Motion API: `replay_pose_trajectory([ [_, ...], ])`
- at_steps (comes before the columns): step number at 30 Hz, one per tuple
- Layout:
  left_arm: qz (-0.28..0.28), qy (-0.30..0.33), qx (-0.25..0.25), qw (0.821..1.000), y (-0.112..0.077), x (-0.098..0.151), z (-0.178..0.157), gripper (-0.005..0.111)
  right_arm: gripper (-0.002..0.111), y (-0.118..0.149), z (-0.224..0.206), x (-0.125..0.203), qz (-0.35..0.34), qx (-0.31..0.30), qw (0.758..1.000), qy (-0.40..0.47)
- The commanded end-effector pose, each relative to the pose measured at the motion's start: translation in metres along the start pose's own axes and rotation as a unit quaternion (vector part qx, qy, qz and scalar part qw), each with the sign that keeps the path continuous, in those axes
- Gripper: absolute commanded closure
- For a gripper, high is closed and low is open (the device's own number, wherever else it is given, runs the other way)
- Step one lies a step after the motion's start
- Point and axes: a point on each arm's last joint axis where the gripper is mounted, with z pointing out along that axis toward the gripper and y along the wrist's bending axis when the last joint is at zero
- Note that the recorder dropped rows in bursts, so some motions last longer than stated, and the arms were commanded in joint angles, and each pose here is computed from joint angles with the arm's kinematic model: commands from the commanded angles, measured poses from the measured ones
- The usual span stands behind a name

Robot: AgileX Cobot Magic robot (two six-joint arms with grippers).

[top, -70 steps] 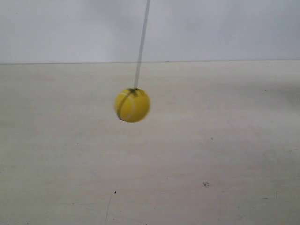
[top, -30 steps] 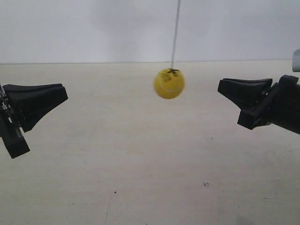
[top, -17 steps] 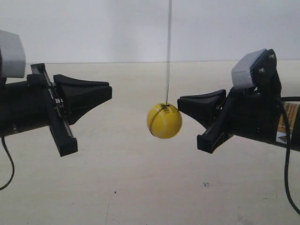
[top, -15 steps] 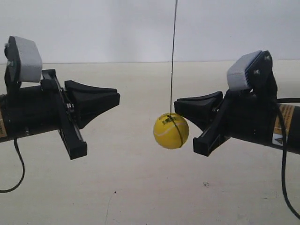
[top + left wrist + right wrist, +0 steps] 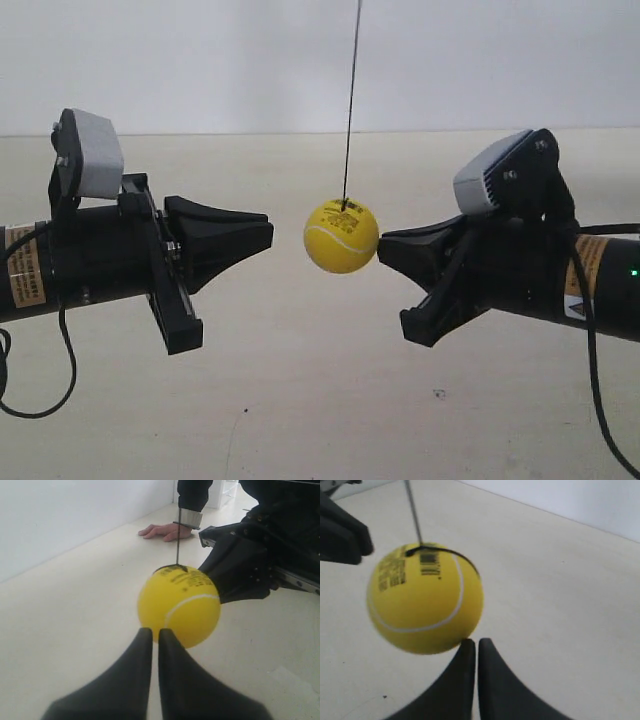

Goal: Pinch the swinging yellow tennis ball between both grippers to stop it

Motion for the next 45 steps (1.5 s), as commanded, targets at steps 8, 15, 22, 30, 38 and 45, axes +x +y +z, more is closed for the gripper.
replay_pose_trajectory([
  [8,0.002,-0.009,0.007,1.0,-0.002,-0.002,0.002,0.102,0.108,0.015,-0.002,-0.009,-0.01,-0.079,0.996,-0.039],
  [15,0.012,-0.004,0.02,1.0,-0.004,-0.001,0.002,0.102,0.108,-0.013,-0.002,-0.004,-0.014,0.071,0.997,-0.005],
  [22,0.015,-0.002,0.024,1.0,-0.005,-0.001,0.002,0.102,0.108,-0.016,-0.002,-0.003,-0.007,0.092,0.996,-0.004],
  [30,0.015,-0.005,0.026,1.0,-0.005,-0.001,0.002,0.102,0.108,-0.016,-0.002,-0.003,-0.007,0.092,0.996,-0.004],
  [38,0.014,-0.007,0.027,1.0,-0.005,-0.002,0.002,0.102,0.108,-0.016,-0.002,-0.004,-0.002,0.09,0.996,-0.006],
  [45,0.014,-0.011,0.029,0.999,-0.006,-0.002,0.002,0.102,0.108,0.003,-0.001,-0.01,0.004,-0.017,0.999,-0.039],
])
